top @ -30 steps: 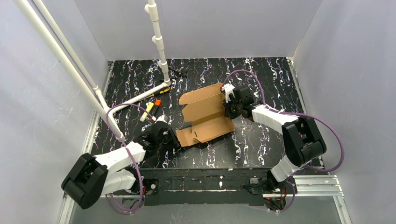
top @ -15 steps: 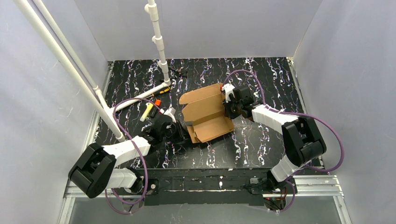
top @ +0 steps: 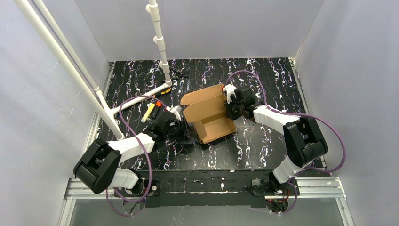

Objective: Fold the paper box

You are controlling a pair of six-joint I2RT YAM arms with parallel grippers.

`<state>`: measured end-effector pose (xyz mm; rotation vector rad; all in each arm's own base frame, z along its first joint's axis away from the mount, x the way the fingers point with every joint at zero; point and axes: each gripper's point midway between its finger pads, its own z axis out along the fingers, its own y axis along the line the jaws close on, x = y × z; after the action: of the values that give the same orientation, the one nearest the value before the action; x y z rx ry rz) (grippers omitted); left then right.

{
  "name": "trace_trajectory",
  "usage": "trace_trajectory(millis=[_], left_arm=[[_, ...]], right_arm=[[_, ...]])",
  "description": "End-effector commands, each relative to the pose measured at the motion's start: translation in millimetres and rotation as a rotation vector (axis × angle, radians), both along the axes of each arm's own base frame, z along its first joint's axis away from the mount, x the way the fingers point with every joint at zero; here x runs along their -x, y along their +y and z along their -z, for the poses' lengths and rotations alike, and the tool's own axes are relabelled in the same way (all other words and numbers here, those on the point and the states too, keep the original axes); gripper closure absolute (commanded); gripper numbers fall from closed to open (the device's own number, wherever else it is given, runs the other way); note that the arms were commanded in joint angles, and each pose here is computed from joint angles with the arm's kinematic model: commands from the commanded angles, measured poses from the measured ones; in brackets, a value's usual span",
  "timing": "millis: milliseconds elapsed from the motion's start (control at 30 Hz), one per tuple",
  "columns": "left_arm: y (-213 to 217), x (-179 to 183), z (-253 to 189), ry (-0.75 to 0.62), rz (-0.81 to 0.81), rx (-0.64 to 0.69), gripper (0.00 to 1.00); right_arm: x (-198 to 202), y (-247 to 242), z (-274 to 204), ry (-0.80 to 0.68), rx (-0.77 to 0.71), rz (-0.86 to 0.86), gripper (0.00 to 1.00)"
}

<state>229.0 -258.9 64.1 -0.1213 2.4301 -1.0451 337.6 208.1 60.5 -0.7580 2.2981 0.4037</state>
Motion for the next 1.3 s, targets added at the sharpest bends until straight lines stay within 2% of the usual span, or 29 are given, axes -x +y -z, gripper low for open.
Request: trace_trajectory(millis=[0, 300, 633, 1067, 1267], left_arm=[[-8.9, -8.9, -21.1, -0.051, 0.020, 0.043, 0.73], [-12.1, -9.1, -28.0, -0.054, 0.014, 0.080, 0.69], [-14.8, -7.9, -35.9, -0.056, 0.000, 0.132, 0.69], [-16.5, -8.6, -42.4, -0.068, -0.021, 0.185, 0.74], [-16.0, -7.2, -30.4, -0.045, -0.026, 0.179, 0.72]], right_arm=[[2.2, -1.1, 11.3, 0.027, 0.029, -0.014, 0.99], [1.7, -1.2, 11.4, 0.027, 0.031, -0.014, 0.99], [2.2, -0.8, 12.1, 0.029, 0.029, -0.015, 0.99], [2.9, -0.5, 14.6, 0.037, 0.031, -0.018, 0.99], [2.7, -0.1, 15.0, 0.039, 0.031, -0.018, 0.99]])
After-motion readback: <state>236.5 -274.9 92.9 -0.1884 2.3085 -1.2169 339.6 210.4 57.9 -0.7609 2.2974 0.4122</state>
